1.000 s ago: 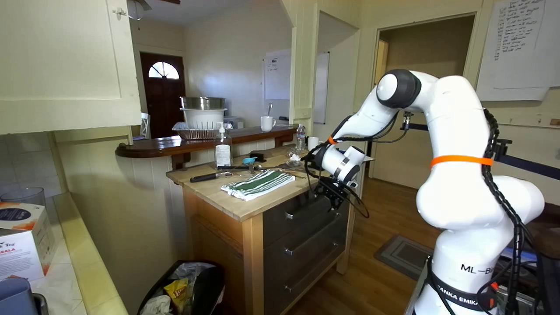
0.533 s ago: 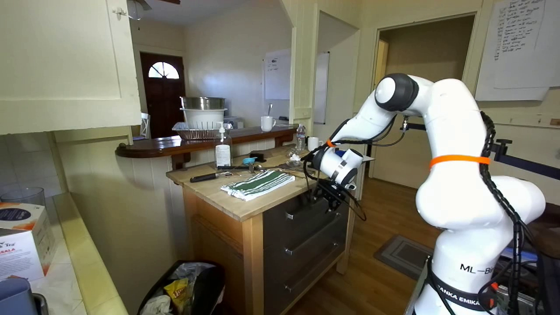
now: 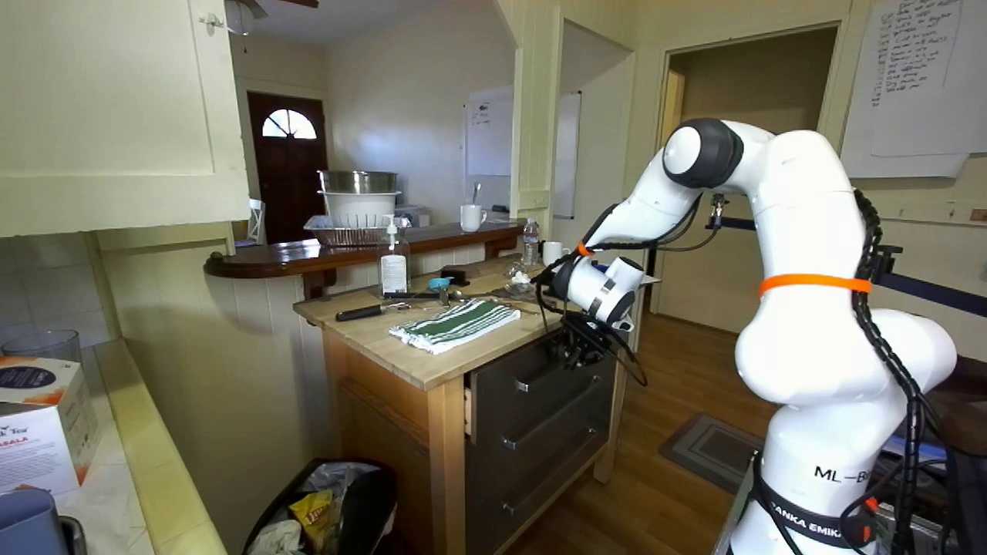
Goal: Open the topmost drawer completely
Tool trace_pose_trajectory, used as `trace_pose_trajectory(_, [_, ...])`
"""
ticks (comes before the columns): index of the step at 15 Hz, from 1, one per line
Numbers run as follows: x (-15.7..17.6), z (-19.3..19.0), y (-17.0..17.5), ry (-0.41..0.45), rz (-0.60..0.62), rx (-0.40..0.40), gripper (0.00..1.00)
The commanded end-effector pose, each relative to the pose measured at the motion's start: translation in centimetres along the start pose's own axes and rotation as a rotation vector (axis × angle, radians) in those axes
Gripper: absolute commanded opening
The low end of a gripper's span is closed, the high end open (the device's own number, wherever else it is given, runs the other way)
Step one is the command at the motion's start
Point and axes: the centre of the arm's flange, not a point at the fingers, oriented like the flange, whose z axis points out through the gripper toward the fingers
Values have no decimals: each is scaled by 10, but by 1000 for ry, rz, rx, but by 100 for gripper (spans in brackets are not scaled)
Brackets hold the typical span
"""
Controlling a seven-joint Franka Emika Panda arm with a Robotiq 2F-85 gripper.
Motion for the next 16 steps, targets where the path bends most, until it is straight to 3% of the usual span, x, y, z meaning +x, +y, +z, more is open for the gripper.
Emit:
trace_pose_trajectory(1, [-5,-31,57,34,73,-95,0])
trace_pose_trajectory(7, [-12,-62,101,49,125,-149,3])
trace_pose_trajectory(8, [-14,-70,102,53,119,-151,36])
trace_pose_trajectory(10, [-17,-85,102,66,116,-168,40])
trace_pose_trajectory(13, [-25,-111,108,83,118,-203,61])
trace_pose_trajectory(16, [-30,-143,117,111,127,-221,88])
